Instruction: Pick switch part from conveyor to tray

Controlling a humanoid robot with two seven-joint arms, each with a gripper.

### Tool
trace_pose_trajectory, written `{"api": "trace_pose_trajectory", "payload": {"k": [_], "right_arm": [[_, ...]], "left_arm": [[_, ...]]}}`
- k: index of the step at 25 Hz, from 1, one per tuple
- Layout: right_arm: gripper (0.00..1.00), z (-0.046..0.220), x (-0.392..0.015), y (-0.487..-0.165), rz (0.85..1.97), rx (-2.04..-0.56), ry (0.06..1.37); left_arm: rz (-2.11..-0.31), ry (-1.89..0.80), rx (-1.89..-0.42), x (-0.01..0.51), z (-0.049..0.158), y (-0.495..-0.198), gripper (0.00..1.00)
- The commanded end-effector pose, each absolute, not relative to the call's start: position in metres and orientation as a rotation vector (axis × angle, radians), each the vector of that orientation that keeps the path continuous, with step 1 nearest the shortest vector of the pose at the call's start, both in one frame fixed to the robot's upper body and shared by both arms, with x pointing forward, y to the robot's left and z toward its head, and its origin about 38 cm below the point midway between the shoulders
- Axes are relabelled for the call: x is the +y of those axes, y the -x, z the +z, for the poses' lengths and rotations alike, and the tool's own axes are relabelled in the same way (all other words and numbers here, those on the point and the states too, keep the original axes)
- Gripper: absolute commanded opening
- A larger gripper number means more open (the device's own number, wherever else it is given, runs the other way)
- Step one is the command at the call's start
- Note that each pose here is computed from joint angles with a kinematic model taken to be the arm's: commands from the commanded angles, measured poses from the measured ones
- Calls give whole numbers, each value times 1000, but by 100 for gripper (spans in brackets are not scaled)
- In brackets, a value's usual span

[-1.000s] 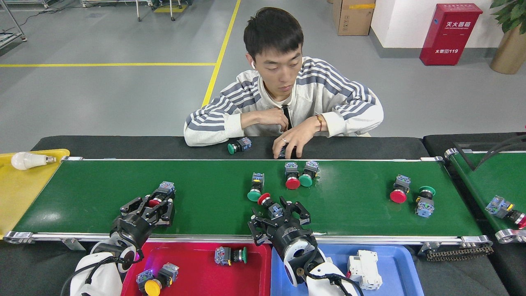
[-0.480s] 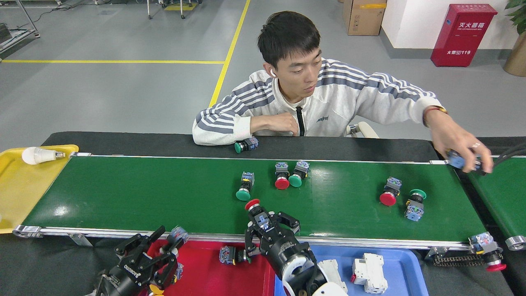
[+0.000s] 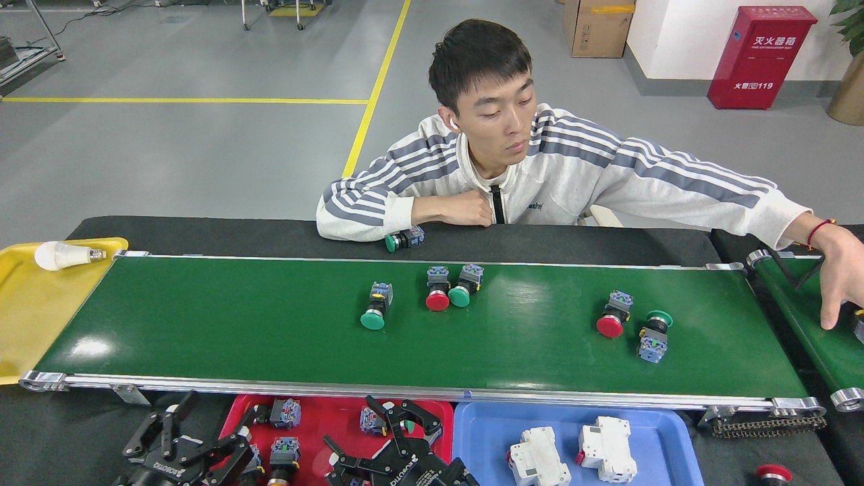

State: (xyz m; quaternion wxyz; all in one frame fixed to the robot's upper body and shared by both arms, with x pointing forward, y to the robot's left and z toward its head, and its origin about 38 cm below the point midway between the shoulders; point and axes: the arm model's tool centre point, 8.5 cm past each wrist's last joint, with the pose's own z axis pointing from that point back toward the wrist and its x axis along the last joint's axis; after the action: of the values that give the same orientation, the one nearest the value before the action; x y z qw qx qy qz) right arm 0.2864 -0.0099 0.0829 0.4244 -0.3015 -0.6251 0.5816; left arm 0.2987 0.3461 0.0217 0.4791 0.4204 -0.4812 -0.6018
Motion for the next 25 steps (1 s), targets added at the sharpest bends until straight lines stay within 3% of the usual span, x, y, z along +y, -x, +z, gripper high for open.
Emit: {"api": "trace_pose_trajectory", "payload": {"k": [1,4,5,8,13,16,20,25], "right_arm": [[100,89,-52,-283,1169,-1504,979],[100,74,-109,-271,909,-1260,1247],[100,67,-121,-266,881,-1182,1276],[100,62,-140,-267,871,-1128,1311],[100,62,-139,-273,887,-1120,1290],[100,58,-139,-275,906,-1107,1270],[100,48,-134,-292,1031,-1100,1127],[100,56,-146,-326,1154,-1202,1033]], "left_arm": [[-1454,-1072,-1184,351,33,-302,100],[-1482,-1104,-1218,345,47,-308,100],[-1498,-1114,-1241,338,54,-317,100],[-1568,-1135,-1336,307,82,-360,100],[-1644,-1049,-1340,278,82,-416,100],[-1651,-1007,-1280,271,68,-439,100],[-1648,-960,-1252,268,58,-454,100],[-1636,-927,-1235,268,54,-468,100]]}}
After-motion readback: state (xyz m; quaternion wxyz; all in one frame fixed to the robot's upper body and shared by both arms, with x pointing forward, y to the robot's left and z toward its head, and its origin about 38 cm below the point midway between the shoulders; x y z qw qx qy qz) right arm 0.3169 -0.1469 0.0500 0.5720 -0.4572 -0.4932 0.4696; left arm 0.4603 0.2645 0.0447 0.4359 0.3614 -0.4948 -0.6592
